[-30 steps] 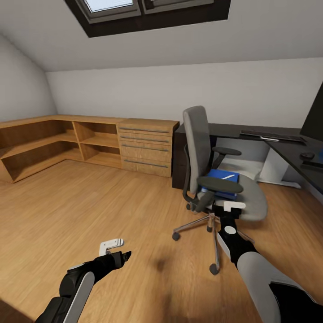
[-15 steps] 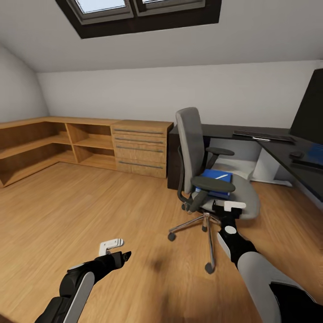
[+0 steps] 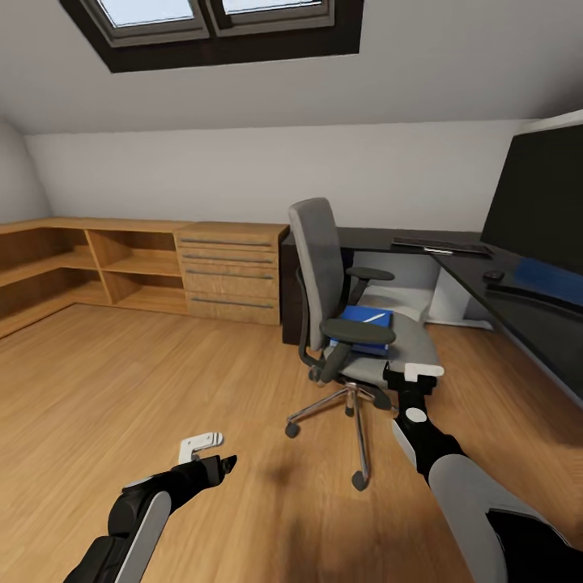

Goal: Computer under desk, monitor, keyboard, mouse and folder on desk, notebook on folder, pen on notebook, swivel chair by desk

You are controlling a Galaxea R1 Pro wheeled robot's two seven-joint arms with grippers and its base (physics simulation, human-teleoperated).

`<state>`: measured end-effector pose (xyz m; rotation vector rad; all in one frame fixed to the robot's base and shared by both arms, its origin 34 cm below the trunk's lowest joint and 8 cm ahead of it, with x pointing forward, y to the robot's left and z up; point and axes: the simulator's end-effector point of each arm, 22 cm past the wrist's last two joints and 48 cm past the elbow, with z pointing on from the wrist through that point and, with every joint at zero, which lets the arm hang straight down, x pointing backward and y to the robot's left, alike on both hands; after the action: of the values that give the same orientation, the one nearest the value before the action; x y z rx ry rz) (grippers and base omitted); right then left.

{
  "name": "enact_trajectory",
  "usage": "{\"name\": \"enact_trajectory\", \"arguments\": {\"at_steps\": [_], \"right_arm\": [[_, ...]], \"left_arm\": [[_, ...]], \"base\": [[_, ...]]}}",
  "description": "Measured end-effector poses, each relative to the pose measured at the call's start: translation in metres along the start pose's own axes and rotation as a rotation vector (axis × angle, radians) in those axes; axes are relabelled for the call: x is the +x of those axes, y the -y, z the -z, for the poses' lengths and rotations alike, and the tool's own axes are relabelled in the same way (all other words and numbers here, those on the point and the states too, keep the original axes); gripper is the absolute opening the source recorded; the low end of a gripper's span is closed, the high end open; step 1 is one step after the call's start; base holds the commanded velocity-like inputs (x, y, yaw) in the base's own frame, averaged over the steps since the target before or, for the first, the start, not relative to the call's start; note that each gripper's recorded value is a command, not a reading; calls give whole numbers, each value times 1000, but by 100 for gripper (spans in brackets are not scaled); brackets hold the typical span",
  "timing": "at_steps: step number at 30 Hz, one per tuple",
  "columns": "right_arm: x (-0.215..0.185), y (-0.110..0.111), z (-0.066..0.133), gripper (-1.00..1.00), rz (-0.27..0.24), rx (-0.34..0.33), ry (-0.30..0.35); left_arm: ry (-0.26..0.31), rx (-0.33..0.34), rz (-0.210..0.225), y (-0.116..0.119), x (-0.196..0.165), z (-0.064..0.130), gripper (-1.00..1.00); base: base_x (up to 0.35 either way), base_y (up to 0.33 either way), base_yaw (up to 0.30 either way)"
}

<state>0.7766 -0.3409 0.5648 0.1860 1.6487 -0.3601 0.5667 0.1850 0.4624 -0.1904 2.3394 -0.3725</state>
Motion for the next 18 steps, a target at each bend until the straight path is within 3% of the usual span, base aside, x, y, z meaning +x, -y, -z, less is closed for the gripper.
{"name": "enact_trajectory", "arguments": {"at_steps": [18], "right_arm": [[-15, 2, 2, 100, -17, 4, 32]], "left_arm": [[17, 4, -5, 3, -6, 5, 100]], "base": [[0, 0, -178]]}}
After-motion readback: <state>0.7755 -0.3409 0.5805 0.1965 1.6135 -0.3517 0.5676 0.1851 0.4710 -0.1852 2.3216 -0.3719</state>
